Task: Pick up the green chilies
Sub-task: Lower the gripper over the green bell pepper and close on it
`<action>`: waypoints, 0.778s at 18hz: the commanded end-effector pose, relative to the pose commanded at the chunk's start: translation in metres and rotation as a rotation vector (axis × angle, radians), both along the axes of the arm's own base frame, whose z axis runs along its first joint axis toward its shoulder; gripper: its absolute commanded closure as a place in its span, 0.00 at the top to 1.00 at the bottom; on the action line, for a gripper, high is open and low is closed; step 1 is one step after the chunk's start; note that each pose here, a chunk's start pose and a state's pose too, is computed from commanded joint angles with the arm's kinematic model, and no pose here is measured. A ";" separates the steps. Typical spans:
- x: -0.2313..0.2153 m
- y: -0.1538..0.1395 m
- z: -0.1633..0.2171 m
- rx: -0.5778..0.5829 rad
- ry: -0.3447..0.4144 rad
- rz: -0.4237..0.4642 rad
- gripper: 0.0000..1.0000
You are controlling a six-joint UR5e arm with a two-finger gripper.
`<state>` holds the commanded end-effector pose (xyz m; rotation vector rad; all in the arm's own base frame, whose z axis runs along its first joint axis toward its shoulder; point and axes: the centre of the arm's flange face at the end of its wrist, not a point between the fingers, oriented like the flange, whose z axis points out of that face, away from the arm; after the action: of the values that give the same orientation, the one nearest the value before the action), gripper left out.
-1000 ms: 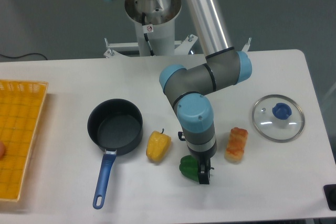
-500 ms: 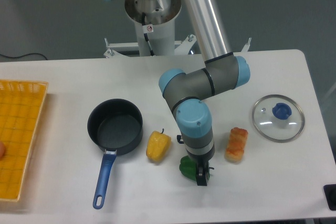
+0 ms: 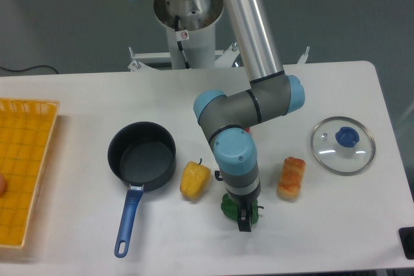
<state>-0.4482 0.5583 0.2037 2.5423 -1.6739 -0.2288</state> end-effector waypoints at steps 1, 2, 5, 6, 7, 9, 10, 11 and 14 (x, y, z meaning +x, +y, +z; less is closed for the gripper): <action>0.000 0.000 0.000 0.000 0.000 0.000 0.90; 0.001 0.001 0.000 0.001 0.000 0.001 0.87; 0.000 0.000 0.000 0.005 0.001 0.033 0.74; 0.001 0.000 -0.001 0.005 0.000 0.039 0.70; 0.001 0.000 -0.001 0.005 -0.002 0.042 0.70; 0.001 -0.001 0.000 0.005 -0.002 0.049 0.70; 0.001 -0.001 0.001 0.011 -0.002 0.068 0.70; 0.001 -0.001 0.003 0.018 0.001 0.089 0.70; 0.000 -0.002 0.013 0.030 0.010 0.112 0.70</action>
<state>-0.4478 0.5566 0.2167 2.6415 -1.5305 -0.2596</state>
